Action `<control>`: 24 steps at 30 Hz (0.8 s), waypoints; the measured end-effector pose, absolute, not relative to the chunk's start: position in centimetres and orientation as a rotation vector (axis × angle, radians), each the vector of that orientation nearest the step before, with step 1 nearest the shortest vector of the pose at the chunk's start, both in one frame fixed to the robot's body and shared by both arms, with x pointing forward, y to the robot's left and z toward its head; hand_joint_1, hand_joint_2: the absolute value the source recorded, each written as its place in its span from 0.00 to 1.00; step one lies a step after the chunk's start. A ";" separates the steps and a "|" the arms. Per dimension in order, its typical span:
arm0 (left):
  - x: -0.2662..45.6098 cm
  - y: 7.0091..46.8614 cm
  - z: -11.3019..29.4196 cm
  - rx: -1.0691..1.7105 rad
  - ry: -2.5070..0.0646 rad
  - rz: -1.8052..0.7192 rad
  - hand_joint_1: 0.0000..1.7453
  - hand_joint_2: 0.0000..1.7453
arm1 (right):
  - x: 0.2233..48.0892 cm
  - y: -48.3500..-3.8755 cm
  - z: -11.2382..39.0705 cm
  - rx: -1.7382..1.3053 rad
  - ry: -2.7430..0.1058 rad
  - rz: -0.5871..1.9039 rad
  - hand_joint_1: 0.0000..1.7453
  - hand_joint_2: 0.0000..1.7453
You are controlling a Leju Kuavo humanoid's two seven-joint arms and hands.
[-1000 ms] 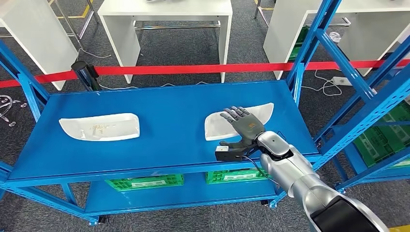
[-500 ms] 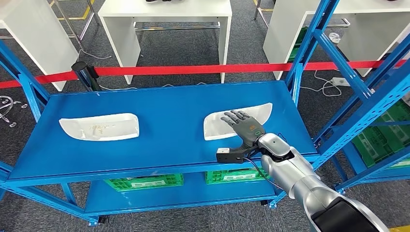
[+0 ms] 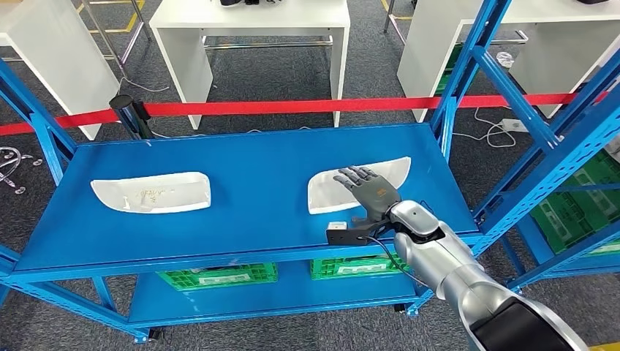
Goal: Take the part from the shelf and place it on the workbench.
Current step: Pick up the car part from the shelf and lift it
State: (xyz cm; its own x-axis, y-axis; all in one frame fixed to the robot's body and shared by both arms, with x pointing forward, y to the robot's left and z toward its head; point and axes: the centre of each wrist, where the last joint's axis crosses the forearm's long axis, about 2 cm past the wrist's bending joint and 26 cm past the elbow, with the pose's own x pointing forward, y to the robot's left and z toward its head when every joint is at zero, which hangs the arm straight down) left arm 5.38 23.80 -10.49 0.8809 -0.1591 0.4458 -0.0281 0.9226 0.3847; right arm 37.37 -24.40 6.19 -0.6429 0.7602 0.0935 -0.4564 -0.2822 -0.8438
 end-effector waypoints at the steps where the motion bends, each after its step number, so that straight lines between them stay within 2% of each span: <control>1: 5.4 23.8 -10.5 0.388 -0.503 -0.072 0.00 0.50 | 37.2 -24.5 6.0 -0.420 -1.156 1.990 1.00 1.00; 3: 5.4 23.8 -10.5 0.368 -0.534 -0.071 0.00 1.00 | 37.0 -24.8 5.7 -0.413 -1.147 1.984 1.00 1.00; 24: 6.1 24.1 -10.5 0.326 -0.629 -0.068 0.00 1.00 | 36.8 -25.2 5.5 -0.408 -1.136 1.972 1.00 1.00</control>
